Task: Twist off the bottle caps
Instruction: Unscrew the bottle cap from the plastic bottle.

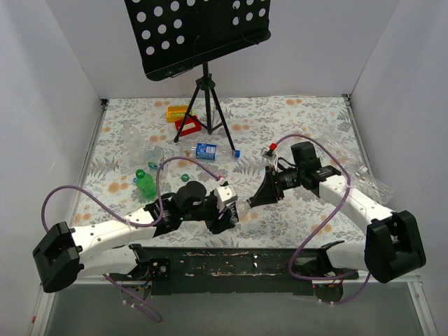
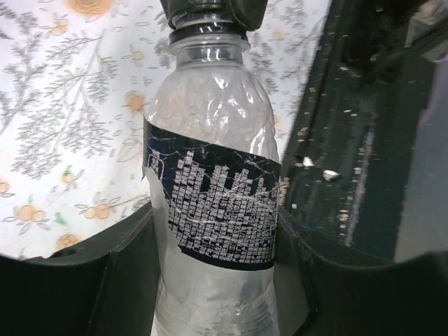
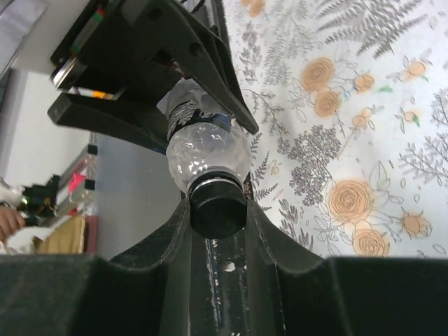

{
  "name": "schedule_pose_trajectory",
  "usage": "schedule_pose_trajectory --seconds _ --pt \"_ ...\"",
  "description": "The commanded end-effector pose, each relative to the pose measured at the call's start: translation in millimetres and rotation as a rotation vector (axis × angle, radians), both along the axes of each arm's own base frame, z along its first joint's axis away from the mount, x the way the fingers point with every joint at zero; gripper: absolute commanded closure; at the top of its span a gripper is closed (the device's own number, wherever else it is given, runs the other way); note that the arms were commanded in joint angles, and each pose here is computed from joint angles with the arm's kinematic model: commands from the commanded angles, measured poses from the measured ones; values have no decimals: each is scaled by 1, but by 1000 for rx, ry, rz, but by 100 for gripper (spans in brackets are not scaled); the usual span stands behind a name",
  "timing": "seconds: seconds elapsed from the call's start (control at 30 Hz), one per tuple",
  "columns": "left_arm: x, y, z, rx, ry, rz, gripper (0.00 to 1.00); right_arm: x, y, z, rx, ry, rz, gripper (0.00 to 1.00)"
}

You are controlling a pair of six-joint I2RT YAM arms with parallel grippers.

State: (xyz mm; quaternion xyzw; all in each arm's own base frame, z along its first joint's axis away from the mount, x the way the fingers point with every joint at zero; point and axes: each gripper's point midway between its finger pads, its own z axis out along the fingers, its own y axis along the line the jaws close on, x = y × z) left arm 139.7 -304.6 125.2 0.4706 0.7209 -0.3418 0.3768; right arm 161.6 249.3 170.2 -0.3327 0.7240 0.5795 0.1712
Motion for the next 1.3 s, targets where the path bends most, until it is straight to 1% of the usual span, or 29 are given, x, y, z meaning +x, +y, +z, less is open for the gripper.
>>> schedule_pose_trajectory --seconds 0.0,0.03,0.07,0.13,0.17,0.2,0.23,0.3,0.37,0.43,0.5,0.7,0.87,0.93,1.07,1.1,1.13,1.23,1.27 --pt "-16 -3 25 -130 69 -69 93 -27 -3 37 166 -253 215 99" --pt "-22 -2 29 -151 113 -97 93 -30 -4 43 194 -333 255 99" --pt "-27 -1 34 -178 151 -126 93 -35 -5 49 213 -380 292 99" --pt "-45 4 44 -235 271 -226 93 -40 -7 56 240 -532 373 99" --pt "-50 5 52 -269 306 -270 93 -43 -9 60 263 -629 419 99" --pt "-59 7 56 -287 359 -320 93 -42 -9 63 282 -718 460 99" --pt "-63 9 58 -297 393 -350 93 -42 -11 65 284 -771 488 99" --pt "-75 12 64 -316 463 -424 93 -32 -12 61 251 -912 523 99" --pt "-78 13 64 -313 500 -456 93 -12 -12 50 174 -1056 508 99" --pt "-75 12 61 -299 499 -446 93 12 -10 42 77 -1178 444 99" --pt "-68 11 56 -277 477 -418 93 24 -9 43 45 -1266 403 99" --pt "-38 10 33 -175 378 -256 93 21 -10 39 31 -1211 376 99" --pt "-13 14 19 -122 287 -129 92 13 -8 34 58 -1097 340 99" --pt "-9 15 17 -114 269 -108 92 12 -6 32 67 -1063 320 98" --pt "-5 17 15 -105 249 -84 91 11 -3 28 82 -997 297 93" --pt "-5 16 15 -104 248 -83 91 11 -2 27 87 -982 292 91" --pt "-5 17 15 -102 244 -80 91 12 -2 26 84 -962 286 87" --pt "-5 16 12 -93 236 -78 91 13 0 26 80 -916 259 60" --pt "-5 16 11 -90 232 -75 91 13 0 27 81 -911 253 54"
